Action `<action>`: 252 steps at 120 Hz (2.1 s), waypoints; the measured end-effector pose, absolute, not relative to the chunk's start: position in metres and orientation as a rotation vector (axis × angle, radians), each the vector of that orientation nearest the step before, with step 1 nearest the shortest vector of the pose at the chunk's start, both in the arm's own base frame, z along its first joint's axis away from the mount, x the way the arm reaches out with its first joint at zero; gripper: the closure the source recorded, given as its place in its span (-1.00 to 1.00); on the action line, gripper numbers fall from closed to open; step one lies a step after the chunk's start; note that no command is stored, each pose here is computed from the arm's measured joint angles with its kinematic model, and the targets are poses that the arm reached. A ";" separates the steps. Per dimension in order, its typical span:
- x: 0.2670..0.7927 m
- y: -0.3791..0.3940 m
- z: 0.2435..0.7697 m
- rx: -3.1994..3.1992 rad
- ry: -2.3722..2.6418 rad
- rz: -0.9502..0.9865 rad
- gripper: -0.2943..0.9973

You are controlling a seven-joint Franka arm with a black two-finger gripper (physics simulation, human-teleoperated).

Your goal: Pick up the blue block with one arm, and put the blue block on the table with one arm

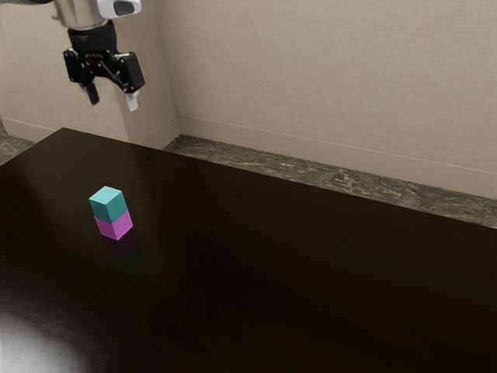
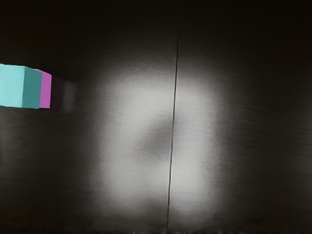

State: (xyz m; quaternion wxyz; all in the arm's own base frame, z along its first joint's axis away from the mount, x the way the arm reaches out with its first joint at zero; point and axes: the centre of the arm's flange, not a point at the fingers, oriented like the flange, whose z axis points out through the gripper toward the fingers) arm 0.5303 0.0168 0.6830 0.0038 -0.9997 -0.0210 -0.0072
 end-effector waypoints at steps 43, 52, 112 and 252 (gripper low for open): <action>0.494 0.069 0.777 -3.109 -0.252 -0.202 -0.54; 0.491 0.064 0.789 -3.108 -0.242 -0.209 -0.54; 0.507 0.080 0.664 -3.105 -0.105 0.083 -0.54; 0.590 0.243 0.396 -3.109 0.231 0.111 -0.54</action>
